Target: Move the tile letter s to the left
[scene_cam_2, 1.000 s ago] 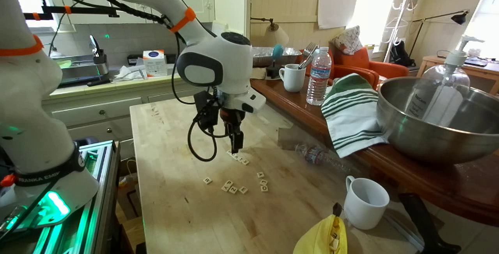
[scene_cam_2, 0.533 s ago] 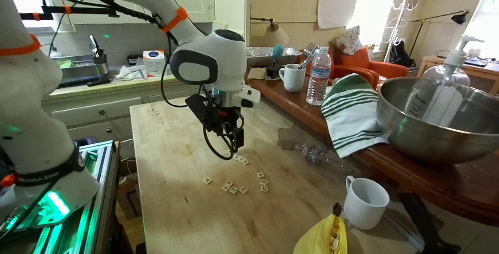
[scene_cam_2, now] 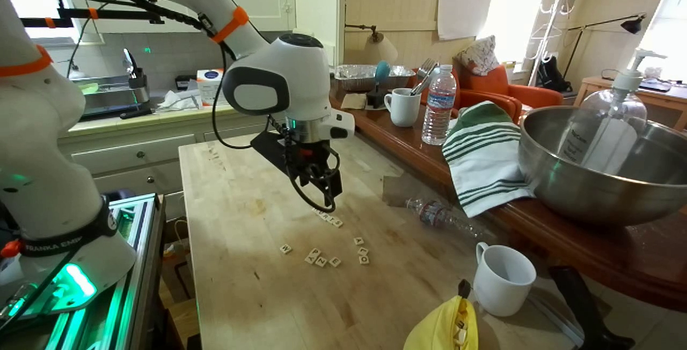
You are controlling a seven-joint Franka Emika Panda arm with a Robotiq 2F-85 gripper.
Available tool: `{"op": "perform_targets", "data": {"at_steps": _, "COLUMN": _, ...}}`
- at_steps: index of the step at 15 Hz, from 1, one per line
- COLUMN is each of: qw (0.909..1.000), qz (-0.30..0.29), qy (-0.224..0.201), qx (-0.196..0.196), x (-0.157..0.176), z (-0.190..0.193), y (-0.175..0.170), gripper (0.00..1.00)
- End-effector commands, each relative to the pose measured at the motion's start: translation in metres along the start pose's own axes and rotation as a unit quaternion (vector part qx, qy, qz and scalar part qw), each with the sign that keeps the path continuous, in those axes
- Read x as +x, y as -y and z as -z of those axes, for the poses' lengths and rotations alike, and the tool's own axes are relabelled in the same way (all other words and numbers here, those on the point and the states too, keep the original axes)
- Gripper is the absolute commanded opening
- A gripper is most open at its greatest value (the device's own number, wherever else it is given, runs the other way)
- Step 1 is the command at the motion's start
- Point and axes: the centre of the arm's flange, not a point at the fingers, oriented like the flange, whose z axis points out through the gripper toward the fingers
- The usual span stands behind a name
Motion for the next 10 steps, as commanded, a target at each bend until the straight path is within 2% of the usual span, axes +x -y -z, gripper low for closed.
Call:
{"op": "perform_targets", "data": {"at_steps": 1, "qw": 0.9995, "qz": 0.018, "qy": -0.026, "qx": -0.004, "x": -0.014, "z": 0.005, "y": 0.005, "gripper": 1.00}}
{"op": "perform_targets", "data": {"at_steps": 3, "qw": 0.9993, "qz": 0.022, "qy": -0.030, "qx": -0.003, "x": -0.016, "z": 0.006, "y": 0.005, "gripper": 1.00}}
{"op": "perform_targets", "data": {"at_steps": 4, "qw": 0.9998, "qz": 0.013, "qy": -0.014, "qx": -0.004, "x": -0.004, "z": 0.004, "y": 0.001, "gripper": 1.00}}
{"op": "perform_targets", "data": {"at_steps": 10, "qw": 0.9997, "qz": 0.015, "qy": -0.019, "qx": -0.002, "x": -0.005, "z": 0.007, "y": 0.001, "gripper": 1.00}}
